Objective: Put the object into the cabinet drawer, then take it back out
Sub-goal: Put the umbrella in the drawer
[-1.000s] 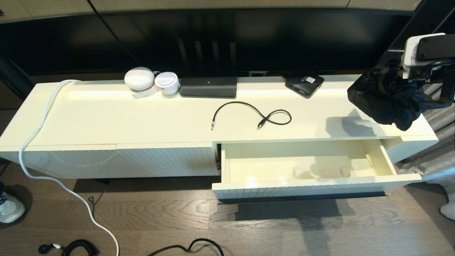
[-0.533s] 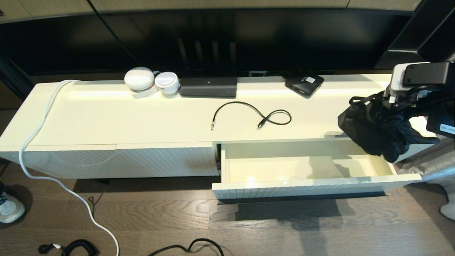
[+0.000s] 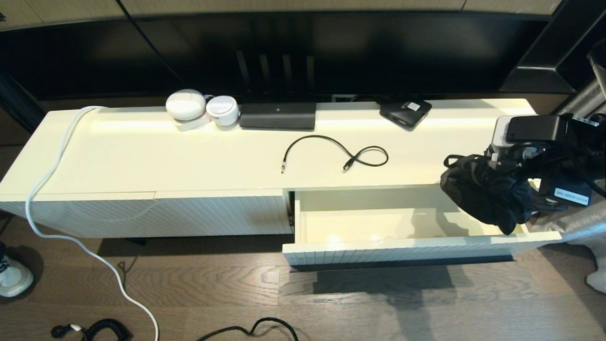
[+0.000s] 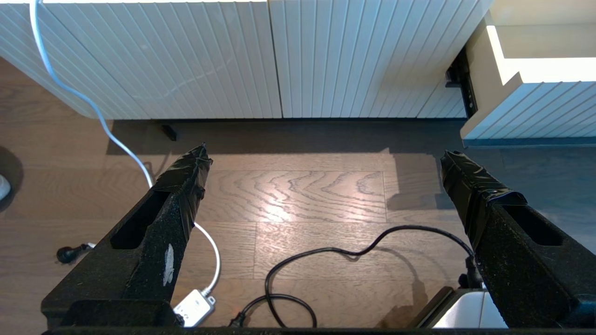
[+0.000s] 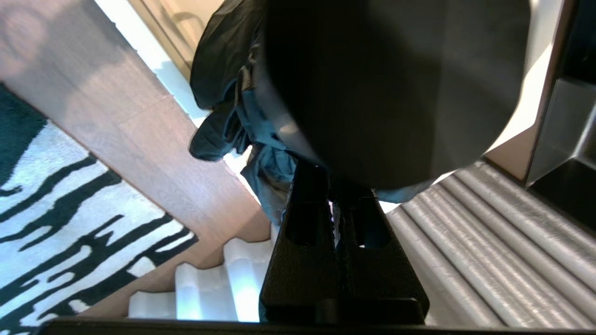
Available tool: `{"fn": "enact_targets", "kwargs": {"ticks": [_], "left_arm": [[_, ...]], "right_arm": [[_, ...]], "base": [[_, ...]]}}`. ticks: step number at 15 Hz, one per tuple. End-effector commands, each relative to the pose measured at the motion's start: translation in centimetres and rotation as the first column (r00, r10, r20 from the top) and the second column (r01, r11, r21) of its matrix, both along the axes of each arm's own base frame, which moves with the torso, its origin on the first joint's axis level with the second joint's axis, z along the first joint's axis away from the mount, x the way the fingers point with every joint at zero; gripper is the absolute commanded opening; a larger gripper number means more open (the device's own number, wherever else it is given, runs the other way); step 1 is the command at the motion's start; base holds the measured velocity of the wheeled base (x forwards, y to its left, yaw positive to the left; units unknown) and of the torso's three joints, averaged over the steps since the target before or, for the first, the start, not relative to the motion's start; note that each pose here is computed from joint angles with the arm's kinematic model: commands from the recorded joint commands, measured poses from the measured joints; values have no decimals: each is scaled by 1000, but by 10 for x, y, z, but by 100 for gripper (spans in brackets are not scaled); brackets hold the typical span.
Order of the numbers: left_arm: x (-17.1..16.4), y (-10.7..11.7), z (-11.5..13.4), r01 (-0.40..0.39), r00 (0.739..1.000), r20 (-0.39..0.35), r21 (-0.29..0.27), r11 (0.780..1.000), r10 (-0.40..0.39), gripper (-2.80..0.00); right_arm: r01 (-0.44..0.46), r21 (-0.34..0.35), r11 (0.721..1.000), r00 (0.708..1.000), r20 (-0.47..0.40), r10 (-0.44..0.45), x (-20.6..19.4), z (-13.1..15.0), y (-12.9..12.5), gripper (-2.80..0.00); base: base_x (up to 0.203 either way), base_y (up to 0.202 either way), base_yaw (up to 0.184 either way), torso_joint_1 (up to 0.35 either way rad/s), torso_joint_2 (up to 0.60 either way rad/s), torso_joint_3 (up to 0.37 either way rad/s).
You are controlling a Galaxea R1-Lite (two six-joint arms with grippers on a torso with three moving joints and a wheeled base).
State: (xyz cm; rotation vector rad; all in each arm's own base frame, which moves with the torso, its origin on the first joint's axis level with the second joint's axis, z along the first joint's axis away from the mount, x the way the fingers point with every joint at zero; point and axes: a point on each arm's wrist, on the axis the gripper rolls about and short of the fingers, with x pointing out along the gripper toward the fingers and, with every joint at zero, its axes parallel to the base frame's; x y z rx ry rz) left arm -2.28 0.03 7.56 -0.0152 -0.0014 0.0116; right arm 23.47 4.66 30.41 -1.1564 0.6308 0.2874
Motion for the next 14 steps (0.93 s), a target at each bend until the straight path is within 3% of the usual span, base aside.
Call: {"fn": "enact_targets", "kwargs": {"ticks": [1, 3, 9, 14], "left_arm": [[0, 0, 0, -1, 1000, 0, 0, 1000, 1, 0], [0, 0, 0, -1, 1000, 0, 0, 1000, 1, 0], [0, 0, 0, -1, 1000, 0, 0, 1000, 1, 0], [0, 0, 0, -1, 1000, 0, 0, 1000, 1, 0]], "right_arm": [[2, -4, 1000, 1000, -17, -2, 5, -6, 1, -280], [18, 6, 1000, 999, -43, -18, 14, -25, 1, -280], [44, 25, 999, 998, -36, -43, 33, -35, -6, -280], [33, 12, 999, 998, -52, -32, 42, -72, -2, -280]], "base": [[0, 0, 0, 0, 0, 0], [0, 0, 0, 0, 0, 0], [0, 0, 0, 0, 0, 0], [0, 0, 0, 0, 0, 0]]}}
